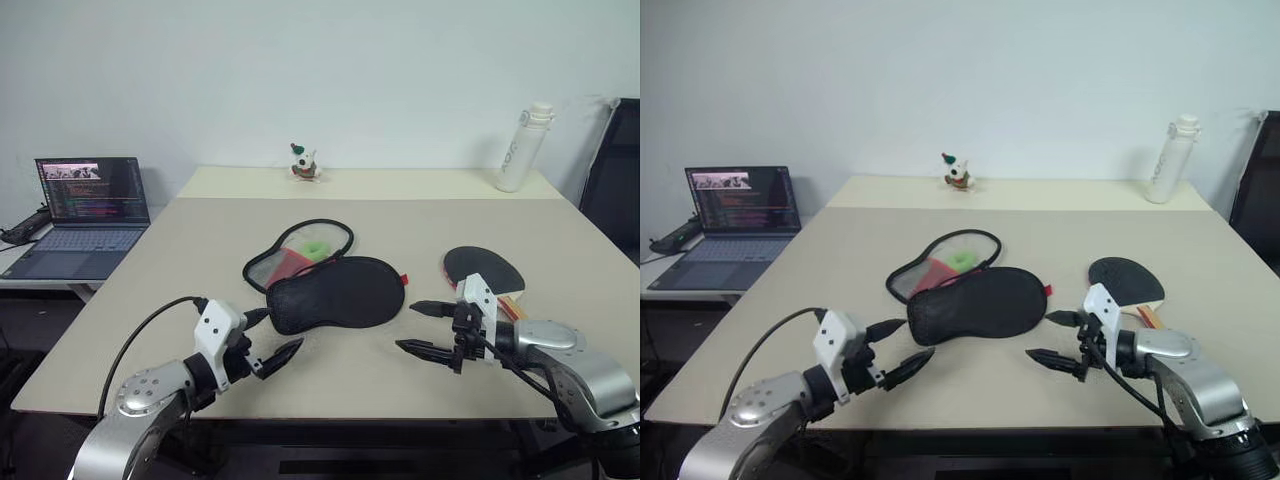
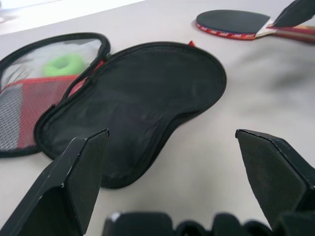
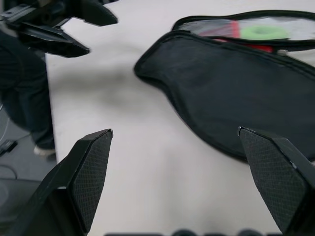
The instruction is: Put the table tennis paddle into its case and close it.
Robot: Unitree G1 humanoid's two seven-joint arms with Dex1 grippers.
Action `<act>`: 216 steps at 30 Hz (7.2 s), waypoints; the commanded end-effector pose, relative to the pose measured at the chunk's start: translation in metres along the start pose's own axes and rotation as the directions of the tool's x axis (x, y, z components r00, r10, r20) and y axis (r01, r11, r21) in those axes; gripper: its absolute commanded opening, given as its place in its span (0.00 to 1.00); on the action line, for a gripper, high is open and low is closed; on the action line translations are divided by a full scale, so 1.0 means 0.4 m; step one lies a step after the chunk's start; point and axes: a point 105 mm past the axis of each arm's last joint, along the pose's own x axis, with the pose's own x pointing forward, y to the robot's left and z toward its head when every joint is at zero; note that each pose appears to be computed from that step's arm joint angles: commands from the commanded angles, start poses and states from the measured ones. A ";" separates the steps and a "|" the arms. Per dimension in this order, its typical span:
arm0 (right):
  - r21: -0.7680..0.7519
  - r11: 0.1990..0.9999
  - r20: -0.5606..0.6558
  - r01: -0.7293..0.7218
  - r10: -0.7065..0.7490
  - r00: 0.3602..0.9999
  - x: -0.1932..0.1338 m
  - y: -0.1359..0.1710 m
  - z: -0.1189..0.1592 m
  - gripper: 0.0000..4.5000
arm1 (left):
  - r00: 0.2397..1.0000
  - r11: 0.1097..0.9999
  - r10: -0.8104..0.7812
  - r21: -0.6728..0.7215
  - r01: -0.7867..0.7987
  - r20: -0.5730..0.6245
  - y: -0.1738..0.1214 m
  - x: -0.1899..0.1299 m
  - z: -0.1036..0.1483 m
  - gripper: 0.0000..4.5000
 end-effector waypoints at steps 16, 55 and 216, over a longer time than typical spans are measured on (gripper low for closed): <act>-0.054 0.994 0.015 0.091 -0.091 0.996 -0.049 0.033 0.062 1.00 | 0.989 0.979 -0.149 0.140 0.149 -0.013 0.124 0.084 0.028 1.00; -0.048 0.964 0.070 0.261 -0.257 0.964 -0.081 -0.016 0.066 1.00 | 0.806 0.822 -0.565 -0.042 0.568 -0.174 0.042 0.137 -0.059 0.00; 0.268 0.403 -0.180 0.875 -0.871 0.457 -0.369 -0.488 0.004 0.24 | 0.900 0.907 -0.420 0.085 0.412 0.116 0.026 0.133 0.181 0.53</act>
